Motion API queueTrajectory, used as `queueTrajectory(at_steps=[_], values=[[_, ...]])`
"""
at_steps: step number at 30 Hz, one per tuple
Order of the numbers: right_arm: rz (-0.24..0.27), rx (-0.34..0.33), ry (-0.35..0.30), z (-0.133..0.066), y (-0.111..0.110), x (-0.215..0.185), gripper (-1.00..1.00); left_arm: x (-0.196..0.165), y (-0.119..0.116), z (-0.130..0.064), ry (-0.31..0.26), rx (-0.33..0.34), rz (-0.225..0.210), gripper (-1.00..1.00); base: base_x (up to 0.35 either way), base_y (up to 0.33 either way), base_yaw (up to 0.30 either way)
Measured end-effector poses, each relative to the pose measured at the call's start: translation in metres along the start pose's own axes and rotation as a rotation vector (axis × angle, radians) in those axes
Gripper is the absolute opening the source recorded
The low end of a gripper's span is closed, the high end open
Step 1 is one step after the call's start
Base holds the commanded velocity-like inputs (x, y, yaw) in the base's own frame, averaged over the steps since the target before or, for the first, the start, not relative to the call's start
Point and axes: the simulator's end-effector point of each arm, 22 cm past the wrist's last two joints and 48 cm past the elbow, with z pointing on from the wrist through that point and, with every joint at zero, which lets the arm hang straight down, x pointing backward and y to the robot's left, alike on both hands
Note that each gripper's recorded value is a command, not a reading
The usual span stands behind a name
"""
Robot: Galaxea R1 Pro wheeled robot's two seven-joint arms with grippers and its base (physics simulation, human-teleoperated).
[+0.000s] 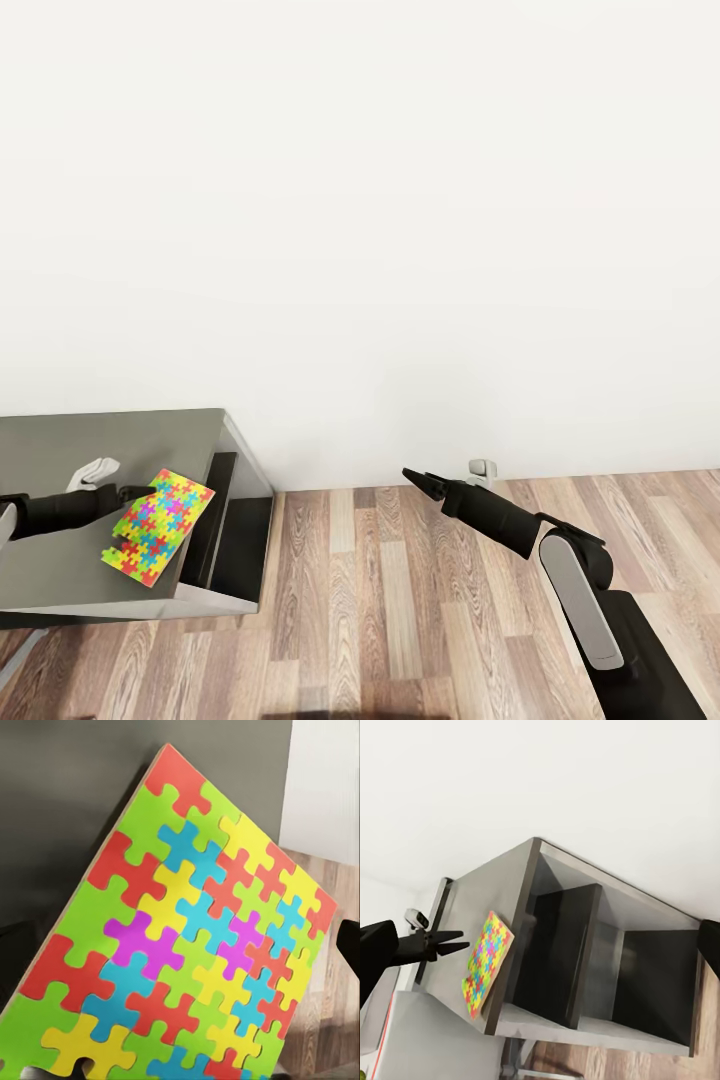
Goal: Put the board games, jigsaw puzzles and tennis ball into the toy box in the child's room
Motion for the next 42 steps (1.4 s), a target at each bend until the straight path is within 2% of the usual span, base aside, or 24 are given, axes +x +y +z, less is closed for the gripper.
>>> queueTrajectory(at_steps=[20, 42], values=[[0.000, 0.000, 0.000, 0.000, 0.000, 0.000, 1.00, 0.000, -0.002, -0.001, 0.000, 0.011, 0.002, 1.00, 0.000, 0.000, 0.000], [0.001, 0.000, 0.000, 0.000, 0.000, 0.000, 1.00, -0.004, 0.008, -0.008, -0.009, -0.016, 0.005, 1.00, 0.000, 0.000, 0.000]])
